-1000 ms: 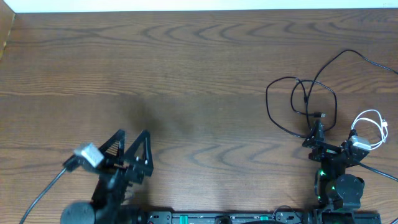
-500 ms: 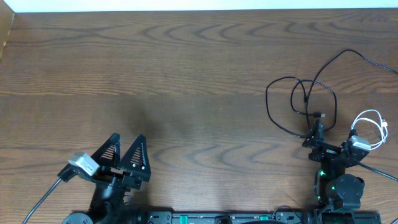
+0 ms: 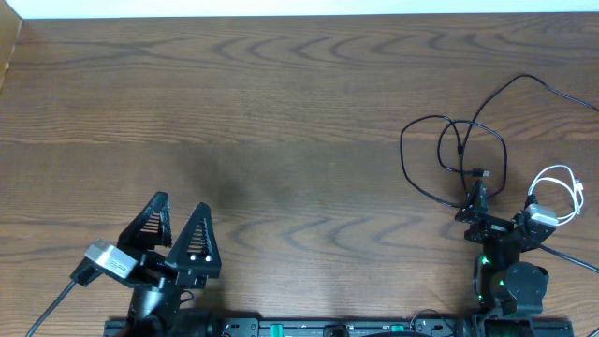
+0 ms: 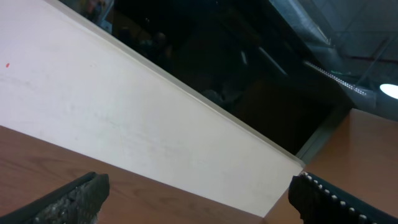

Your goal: Untangle cables

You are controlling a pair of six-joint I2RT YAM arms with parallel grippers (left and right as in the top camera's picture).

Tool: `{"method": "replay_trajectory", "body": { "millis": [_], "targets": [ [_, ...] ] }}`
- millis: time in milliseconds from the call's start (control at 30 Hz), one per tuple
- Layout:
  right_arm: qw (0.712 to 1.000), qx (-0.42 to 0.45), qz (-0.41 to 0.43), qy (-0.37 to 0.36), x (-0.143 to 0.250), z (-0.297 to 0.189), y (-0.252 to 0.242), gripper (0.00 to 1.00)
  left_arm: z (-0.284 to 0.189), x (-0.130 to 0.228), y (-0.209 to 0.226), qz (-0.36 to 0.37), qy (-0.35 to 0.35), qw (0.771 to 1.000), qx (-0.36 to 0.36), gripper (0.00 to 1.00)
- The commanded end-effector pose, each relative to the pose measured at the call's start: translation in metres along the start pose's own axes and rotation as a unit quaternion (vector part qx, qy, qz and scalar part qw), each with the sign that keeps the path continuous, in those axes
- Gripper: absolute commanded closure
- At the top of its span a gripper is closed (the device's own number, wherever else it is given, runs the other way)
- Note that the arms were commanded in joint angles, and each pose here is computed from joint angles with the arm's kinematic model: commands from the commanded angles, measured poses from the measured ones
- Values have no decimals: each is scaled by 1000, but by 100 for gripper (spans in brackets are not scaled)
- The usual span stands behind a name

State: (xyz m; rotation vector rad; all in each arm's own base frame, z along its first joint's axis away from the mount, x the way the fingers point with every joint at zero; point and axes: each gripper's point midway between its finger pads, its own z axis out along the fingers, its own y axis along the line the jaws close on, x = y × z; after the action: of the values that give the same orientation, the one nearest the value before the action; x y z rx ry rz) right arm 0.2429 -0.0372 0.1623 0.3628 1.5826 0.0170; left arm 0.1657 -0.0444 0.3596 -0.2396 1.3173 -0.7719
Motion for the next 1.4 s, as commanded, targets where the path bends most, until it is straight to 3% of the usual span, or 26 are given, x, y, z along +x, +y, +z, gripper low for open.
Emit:
{"method": "replay_trajectory", "body": {
  "millis": [0, 267, 433, 1367],
  "targets": [
    [1000, -4, -5, 0, 1, 0, 2, 1, -2, -13, -3, 30, -30, 999, -3, 2],
    [1000, -4, -5, 0, 1, 0, 2, 1, -3, -34, 44, 33, -117, 986, -111, 2],
    [1000, -4, -5, 0, 1, 0, 2, 1, -6, -26, 81, 25, -139, 973, -182, 2],
    [1000, -4, -5, 0, 1, 0, 2, 1, 0, 104, 182, 25, 0, 961, -275, 2]
  ]
}}
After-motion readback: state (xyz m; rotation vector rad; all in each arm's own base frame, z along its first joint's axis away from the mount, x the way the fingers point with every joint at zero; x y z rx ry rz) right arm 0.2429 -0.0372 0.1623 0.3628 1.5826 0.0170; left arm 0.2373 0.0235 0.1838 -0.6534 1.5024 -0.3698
